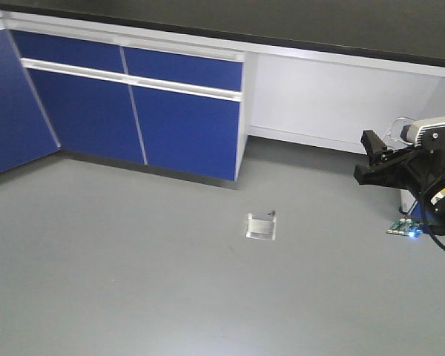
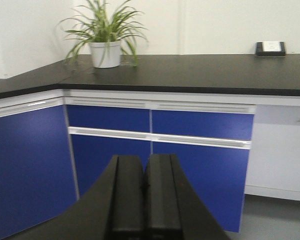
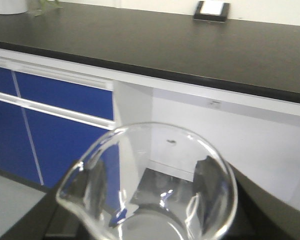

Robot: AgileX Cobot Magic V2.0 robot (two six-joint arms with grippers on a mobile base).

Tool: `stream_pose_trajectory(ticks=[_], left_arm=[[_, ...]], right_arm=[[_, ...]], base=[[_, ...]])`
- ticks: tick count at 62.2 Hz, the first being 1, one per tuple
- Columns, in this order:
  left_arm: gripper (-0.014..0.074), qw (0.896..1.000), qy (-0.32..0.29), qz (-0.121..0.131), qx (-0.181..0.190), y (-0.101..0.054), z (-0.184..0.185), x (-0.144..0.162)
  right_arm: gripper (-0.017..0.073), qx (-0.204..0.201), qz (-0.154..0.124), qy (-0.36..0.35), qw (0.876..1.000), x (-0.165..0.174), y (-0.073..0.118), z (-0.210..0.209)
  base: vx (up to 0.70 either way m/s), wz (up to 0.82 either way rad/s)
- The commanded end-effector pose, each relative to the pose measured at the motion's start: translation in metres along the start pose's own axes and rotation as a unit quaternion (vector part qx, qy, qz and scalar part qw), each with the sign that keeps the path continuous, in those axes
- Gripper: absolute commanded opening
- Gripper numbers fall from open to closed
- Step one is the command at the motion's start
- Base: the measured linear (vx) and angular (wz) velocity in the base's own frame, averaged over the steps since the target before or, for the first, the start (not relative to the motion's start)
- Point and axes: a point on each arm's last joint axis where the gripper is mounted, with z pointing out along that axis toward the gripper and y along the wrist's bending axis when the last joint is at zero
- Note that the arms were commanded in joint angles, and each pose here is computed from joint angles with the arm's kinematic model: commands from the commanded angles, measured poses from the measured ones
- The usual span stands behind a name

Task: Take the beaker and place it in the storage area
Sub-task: 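Drive the base to the other black bench with the wall socket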

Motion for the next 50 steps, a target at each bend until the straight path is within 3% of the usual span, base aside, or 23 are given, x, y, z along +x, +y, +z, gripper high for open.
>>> stream_pose_trajectory(ticks=[1, 26, 39, 50], left_arm=[[-0.0006, 0.998, -0.058, -0.006, 0.005, -0.001, -0.003, -0.015], [-0.0006, 0.998, -0.058, -0.006, 0.005, -0.001, -0.003, -0.015], [-0.0006, 0.998, -0.058, -0.006, 0.005, -0.001, -0.003, -0.015], [-0.0006, 0.998, -0.058, -0.006, 0.005, -0.001, -0.003, -0.015]], right_arm=[[0.0106, -0.004, -0.008, -0.070, 0.997, -0.021, 0.000, 0.000], [0.0106, -0.030, -0.028, -0.068, 0.997, -0.020, 0.005, 0.000], [0.0106, -0.006, -0.010, -0.068, 0.998, -0.019, 0.000, 0.001], [0.0106, -0.011, -0.006, -0.067, 0.998, -0.009, 0.000, 0.008]], base=[[0.10, -0.38], [0.06, -0.23], [0.03, -0.10], [0.03, -0.10]])
